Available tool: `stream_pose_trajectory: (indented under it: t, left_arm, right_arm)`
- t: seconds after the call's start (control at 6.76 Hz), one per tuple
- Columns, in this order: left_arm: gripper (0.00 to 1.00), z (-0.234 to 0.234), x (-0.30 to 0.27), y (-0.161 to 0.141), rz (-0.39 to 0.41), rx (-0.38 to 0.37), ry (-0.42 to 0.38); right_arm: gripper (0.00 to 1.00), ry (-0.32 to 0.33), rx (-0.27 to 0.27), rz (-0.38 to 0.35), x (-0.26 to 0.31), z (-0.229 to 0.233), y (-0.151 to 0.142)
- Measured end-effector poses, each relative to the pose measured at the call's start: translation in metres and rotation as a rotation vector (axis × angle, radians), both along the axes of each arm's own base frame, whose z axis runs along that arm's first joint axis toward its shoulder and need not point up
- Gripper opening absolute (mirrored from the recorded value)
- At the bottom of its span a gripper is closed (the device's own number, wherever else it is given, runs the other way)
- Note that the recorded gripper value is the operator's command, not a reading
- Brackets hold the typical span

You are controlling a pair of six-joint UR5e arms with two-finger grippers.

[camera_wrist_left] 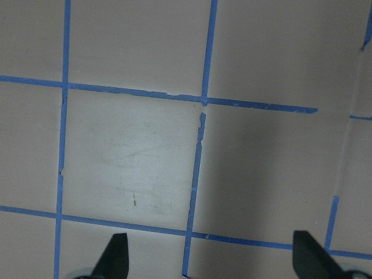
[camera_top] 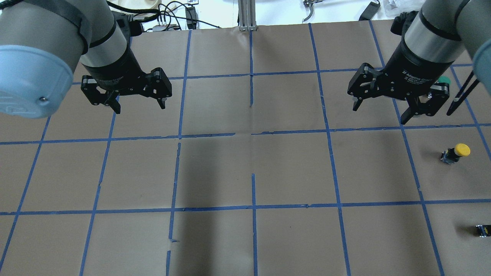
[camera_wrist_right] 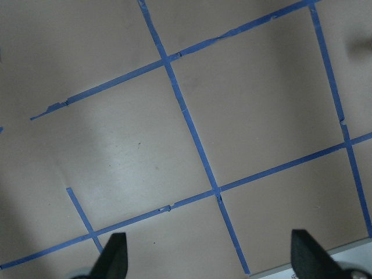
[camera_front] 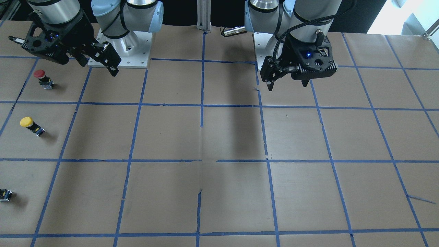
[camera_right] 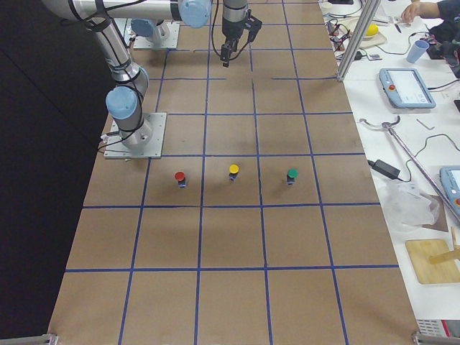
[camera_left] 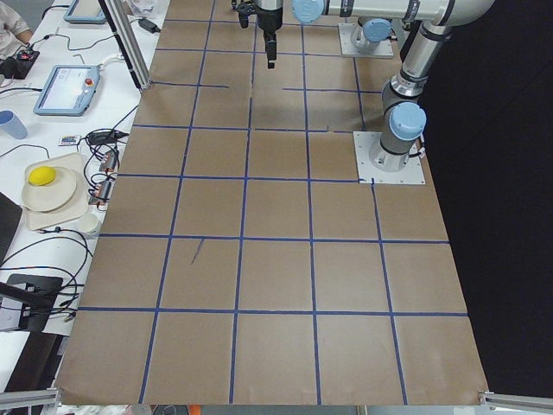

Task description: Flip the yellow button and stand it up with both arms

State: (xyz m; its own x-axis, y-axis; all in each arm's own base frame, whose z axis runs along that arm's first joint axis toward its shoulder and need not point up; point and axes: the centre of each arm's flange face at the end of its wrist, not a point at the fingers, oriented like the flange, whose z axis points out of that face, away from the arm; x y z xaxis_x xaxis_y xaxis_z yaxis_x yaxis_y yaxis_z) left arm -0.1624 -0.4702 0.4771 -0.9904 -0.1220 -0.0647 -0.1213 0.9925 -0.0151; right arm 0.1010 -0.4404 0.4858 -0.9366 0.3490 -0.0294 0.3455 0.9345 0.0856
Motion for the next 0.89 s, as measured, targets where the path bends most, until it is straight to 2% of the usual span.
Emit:
stream_pose_trajectory:
  t: [0.59, 0.89]
  left_arm:
    - [1.00, 0.000, 0.000, 0.000, 0.000, 0.000, 0.000]
    - [1.00, 0.000, 0.000, 0.000, 0.000, 0.000, 0.000]
  right_arm:
    - [1.00, 0.042, 0.014, 0.100, 0.010, 0.002, 0.006]
    - [1.00, 0.036, 0.011, 0.109, 0.013, 0.002, 0.006]
